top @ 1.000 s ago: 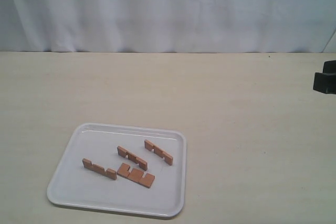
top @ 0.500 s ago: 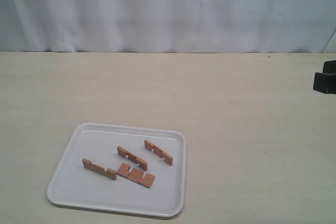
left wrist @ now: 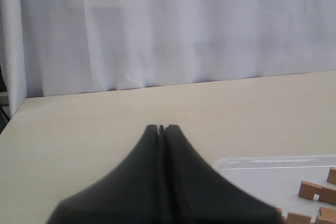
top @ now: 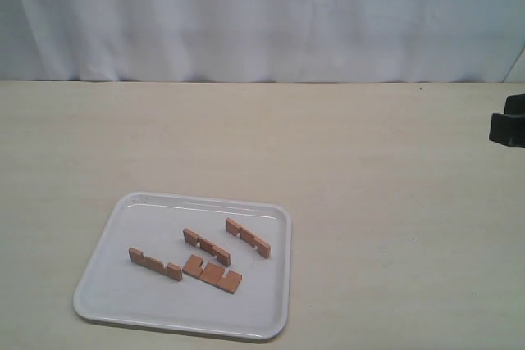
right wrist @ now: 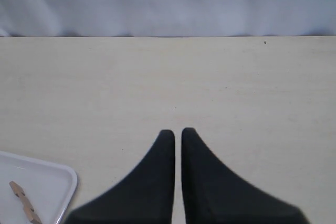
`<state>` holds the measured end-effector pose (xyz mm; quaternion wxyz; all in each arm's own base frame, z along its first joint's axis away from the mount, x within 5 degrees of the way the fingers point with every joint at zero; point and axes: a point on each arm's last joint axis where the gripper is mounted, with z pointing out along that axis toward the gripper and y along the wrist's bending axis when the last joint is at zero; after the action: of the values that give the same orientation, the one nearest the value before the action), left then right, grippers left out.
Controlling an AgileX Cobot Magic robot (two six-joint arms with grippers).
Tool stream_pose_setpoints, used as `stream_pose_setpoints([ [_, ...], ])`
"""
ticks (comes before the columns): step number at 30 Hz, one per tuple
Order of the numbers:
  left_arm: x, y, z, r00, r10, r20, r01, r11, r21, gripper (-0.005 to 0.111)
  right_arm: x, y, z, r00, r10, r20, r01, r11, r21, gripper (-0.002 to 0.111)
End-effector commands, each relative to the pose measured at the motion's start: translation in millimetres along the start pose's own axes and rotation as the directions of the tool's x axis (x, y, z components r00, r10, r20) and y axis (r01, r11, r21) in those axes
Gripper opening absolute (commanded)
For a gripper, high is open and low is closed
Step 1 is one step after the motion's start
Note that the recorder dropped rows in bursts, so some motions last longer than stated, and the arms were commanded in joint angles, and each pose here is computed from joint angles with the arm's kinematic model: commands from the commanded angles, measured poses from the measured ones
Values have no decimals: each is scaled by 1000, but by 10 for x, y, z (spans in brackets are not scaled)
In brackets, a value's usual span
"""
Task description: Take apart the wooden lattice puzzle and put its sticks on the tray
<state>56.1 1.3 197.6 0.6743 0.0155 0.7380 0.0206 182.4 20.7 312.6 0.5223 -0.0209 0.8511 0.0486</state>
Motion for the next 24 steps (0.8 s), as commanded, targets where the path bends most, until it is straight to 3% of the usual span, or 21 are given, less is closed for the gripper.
stream_pose_setpoints([
  [1,-3,0,0,1000,-12,5,12,1000,-1,0,2,-4,-4,1000,6,10,-6,1000,1,4],
  [13,-3,0,0,1000,-12,5,12,1000,-1,0,115,-19,-74,998,-24,52,24,1000,7,4],
  [24,-3,0,0,1000,-12,5,12,1000,-1,0,1015,-214,-327,960,-22,278,-12,993,120,4],
])
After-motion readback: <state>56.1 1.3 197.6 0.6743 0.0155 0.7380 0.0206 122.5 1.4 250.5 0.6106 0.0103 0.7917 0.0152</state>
